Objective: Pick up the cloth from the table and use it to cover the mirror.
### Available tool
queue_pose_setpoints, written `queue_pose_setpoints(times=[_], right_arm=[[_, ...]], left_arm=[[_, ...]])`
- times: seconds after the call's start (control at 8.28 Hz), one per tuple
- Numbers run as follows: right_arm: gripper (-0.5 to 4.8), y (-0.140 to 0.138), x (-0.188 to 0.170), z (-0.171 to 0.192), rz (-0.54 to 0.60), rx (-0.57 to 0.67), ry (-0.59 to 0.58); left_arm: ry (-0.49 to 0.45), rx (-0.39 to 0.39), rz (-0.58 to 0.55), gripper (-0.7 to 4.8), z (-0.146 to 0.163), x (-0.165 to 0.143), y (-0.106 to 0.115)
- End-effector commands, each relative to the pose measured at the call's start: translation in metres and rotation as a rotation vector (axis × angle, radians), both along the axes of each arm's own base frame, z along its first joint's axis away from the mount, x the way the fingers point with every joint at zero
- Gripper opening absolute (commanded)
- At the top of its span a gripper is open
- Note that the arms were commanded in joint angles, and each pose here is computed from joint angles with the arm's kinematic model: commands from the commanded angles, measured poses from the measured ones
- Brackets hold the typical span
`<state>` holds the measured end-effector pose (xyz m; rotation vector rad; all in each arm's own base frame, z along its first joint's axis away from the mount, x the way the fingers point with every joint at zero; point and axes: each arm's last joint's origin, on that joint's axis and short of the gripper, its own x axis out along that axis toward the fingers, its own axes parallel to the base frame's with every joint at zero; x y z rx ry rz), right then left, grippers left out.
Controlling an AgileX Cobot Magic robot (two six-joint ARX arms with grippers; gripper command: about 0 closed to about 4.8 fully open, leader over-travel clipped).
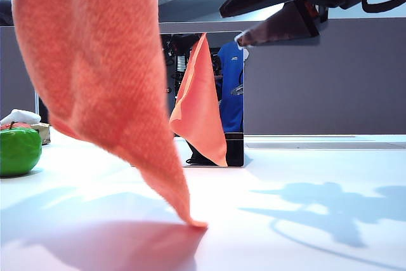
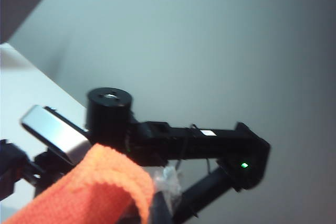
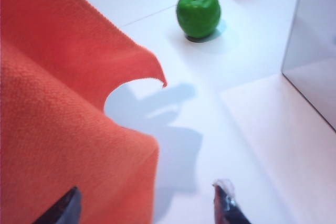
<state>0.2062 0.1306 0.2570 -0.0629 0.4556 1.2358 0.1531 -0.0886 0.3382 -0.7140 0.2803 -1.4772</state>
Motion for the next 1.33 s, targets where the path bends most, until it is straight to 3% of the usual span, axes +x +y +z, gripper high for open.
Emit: queue_pose_setpoints(times=[0.12, 0.48, 0.6, 0.85, 0.97, 1.09, 1.21, 1.33], right_arm=[[3.29, 0.002, 0.003, 0.013, 0.041, 0.050, -0.150], [3.29, 0.004, 0.006, 0.024, 0.038, 0.096, -0.242], [3.29, 0.005, 0.009, 0.036, 0.037, 0.134, -0.311], [3.29, 0.006, 0.009, 0.039, 0.042, 0.139, -0.316], [3.31, 0.006, 0.007, 0.040, 0.109, 0.165, -0.294], [3.39, 0.007, 0.005, 0.039, 0.182, 0.185, -0.266], [3.39, 0.007, 0.005, 0.038, 0.183, 0.180, -0.254], [3.39, 0.006, 0.001, 0.042, 0.221, 0.198, -0.257]], left_arm=[[-0.121, -0.048, -0.131, -0.06, 0.041, -0.016, 0.002], [-0.119, -0.050, -0.180, -0.06, 0.051, -0.021, -0.001], [-0.122, -0.042, -0.168, -0.06, 0.049, -0.020, -0.002], [-0.105, -0.003, -0.088, -0.06, 0.040, -0.011, -0.006], [-0.136, 0.023, -0.001, -0.06, 0.033, -0.006, -0.007], [-0.209, 0.050, 0.010, -0.06, 0.030, -0.006, -0.010], [-0.270, 0.066, -0.010, -0.06, 0.029, -0.009, -0.016], [-0.360, 0.154, 0.032, -0.06, 0.024, -0.007, -0.020]])
